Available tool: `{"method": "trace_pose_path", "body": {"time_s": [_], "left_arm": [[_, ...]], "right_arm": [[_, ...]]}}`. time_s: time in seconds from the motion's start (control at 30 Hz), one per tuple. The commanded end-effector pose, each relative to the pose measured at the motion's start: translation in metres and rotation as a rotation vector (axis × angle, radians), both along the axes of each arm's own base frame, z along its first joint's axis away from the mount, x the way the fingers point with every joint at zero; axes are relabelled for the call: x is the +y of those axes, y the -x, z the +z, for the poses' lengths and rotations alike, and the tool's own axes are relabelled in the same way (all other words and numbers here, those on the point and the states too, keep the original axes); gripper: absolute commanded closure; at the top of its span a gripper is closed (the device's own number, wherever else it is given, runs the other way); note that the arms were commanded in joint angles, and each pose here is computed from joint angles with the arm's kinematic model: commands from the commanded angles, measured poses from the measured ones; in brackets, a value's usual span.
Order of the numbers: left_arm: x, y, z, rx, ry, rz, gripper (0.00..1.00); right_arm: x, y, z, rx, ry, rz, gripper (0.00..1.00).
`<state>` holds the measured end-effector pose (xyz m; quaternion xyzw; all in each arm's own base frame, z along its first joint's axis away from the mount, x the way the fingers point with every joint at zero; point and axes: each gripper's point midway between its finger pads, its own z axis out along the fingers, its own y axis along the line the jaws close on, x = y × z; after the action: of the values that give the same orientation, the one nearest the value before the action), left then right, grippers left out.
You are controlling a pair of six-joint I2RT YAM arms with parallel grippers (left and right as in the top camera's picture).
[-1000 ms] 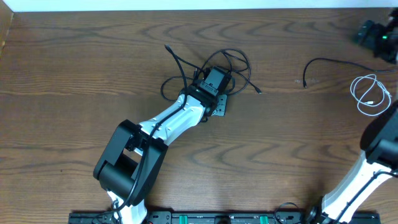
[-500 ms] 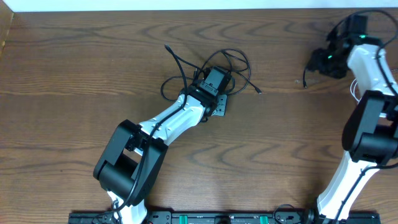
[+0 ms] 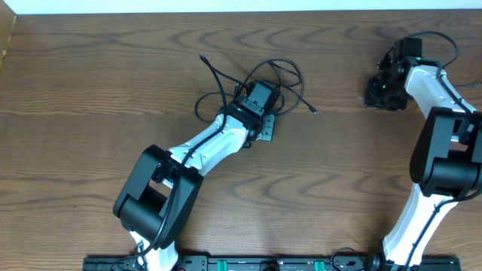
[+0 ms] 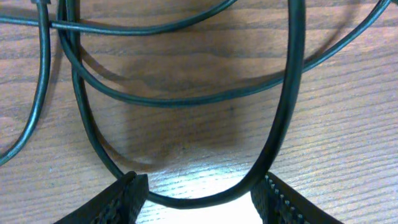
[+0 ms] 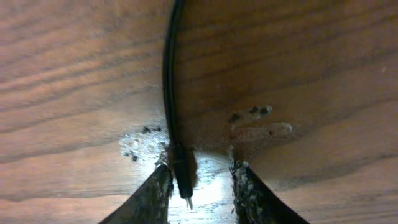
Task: Untangle cables
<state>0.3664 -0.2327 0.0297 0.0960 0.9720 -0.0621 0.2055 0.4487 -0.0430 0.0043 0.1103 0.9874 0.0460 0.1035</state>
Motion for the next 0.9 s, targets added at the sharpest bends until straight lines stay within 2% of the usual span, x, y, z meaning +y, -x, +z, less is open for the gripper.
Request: {"method": "trace_pose_path", "body": {"time_s": [0.0, 0.3, 0.57, 0.73, 0.87], "left_arm": [[-0.002, -0.002, 0.007, -0.008, 0.004, 0.001, 0.41], [-0.001, -0.001, 0.006, -0.004, 0.002, 0.001, 0.41], [0.000, 0.000, 0.006, 0.001, -0.002, 0.001, 0.41], [0.000, 0.001, 0.005, 0.004, -0.004, 0.001, 0.41], [0.000, 0.001, 0.005, 0.005, -0.005, 0.001, 0.41]], "right_arm": [[0.003, 0.000, 0.007, -0.023, 0.010, 0.008, 0.73], [0.012, -0.009, 0.009, -0.057, 0.014, 0.031, 0.82], [0.014, -0.011, 0.007, -0.068, 0.016, 0.034, 0.99], [0.006, -0.022, 0.016, -0.114, 0.021, 0.020, 0.99], [-0.005, -0.039, 0.047, -0.192, 0.033, 0.001, 0.99]]}}
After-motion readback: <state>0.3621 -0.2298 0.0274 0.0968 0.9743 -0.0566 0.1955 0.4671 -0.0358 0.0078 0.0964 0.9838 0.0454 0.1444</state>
